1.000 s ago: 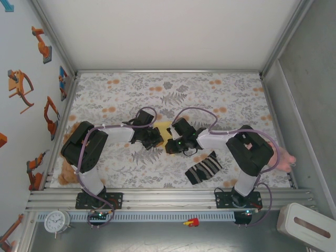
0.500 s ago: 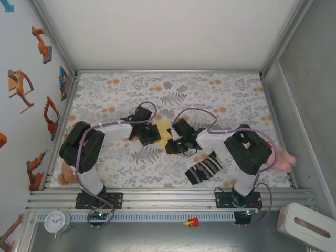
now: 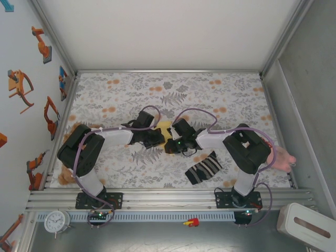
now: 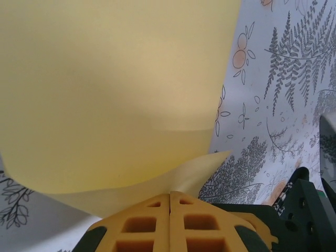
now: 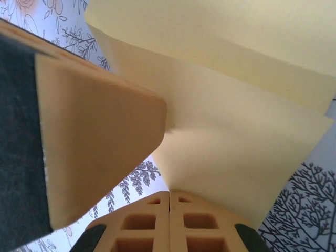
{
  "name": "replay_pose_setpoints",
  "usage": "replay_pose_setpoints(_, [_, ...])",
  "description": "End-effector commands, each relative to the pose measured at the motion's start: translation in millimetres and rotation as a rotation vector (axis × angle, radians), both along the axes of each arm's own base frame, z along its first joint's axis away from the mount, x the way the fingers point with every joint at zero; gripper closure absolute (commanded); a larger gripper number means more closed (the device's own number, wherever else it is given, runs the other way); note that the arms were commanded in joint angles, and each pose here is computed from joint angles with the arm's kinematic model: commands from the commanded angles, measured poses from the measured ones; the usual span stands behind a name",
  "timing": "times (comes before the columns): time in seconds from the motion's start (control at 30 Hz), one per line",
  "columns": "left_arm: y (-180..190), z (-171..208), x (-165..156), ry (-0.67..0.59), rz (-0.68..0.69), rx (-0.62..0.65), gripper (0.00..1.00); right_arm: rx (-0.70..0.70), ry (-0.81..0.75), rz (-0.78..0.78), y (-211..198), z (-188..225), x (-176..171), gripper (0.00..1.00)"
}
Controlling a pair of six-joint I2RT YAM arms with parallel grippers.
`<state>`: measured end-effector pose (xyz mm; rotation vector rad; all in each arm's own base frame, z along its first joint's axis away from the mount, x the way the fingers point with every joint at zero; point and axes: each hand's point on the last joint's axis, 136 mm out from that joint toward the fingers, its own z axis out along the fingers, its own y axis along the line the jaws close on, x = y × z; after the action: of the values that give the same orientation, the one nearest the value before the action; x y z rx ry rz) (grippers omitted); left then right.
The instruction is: Fold a paper plane with a square sheet of paper (pick it up from the middle)
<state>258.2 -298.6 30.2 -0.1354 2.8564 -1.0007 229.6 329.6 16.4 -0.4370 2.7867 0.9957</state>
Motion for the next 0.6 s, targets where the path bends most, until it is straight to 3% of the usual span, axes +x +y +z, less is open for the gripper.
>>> replay_pose_setpoints(0.0, [1.9,-9.0,-2.9,0.002,-0.017,0.014,0.96,-0.091,0.080,-0.021,-18.7,-30.5,-15.3,1.00])
replay_pose_setpoints(0.57, [25.5,-39.8,-4.8,0.043,0.016,0.089,0.97,-0.064,0.073,-0.036,-14.9,-18.9,-10.7,1.00])
